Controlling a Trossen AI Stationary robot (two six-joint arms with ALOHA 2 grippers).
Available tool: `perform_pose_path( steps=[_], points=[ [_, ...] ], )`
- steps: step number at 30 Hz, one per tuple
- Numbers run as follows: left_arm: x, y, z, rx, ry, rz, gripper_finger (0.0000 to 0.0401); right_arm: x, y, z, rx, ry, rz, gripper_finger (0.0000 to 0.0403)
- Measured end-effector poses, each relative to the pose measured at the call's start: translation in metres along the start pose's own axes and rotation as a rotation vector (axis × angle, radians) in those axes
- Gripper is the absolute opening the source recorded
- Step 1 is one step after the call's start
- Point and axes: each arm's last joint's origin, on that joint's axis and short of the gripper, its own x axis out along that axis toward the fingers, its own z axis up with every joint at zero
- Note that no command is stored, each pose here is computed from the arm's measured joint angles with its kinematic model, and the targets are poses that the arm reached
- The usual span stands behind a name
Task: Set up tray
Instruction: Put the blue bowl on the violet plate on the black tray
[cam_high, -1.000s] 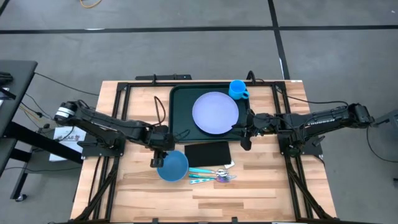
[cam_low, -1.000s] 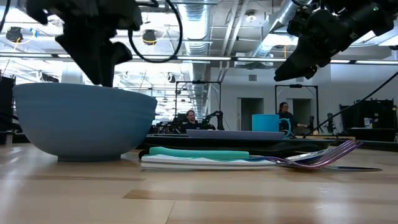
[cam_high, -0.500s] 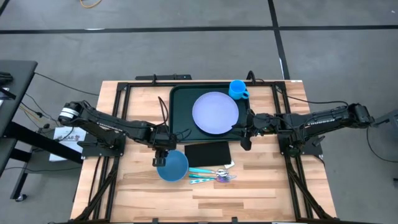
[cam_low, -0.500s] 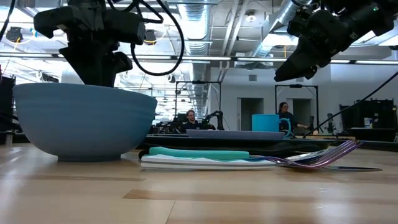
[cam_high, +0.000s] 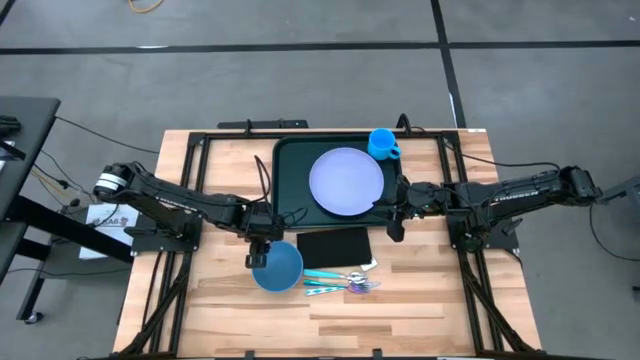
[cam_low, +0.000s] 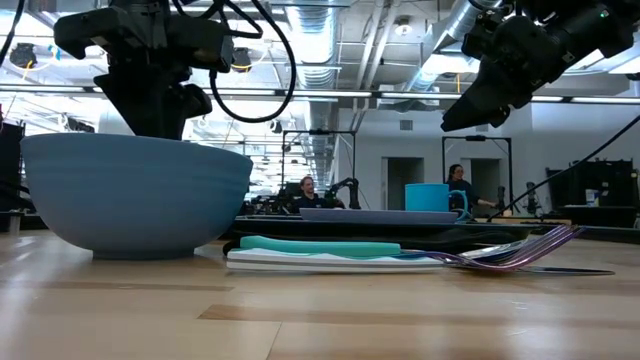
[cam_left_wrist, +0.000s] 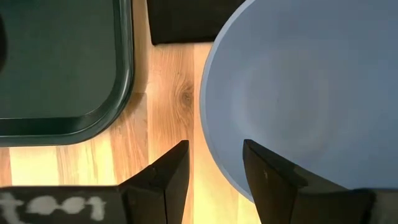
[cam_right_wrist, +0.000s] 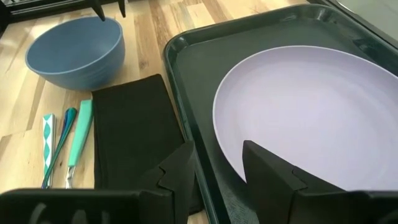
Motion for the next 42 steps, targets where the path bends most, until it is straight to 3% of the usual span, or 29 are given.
perform_pose_path(
  steps=[22, 42],
  points=[
    [0.001, 0.006, 0.000, -0.022, 0.004, 0.007, 0.0138, 0.000, 0.000, 0.000, 0.000, 0.000, 0.000, 0.0127],
    [0.040, 0.003, 0.005, 0.023, 0.140, -0.087, 0.0138, 0.000, 0.000, 0.000, 0.001, 0.000, 0.000, 0.0127]
  ],
)
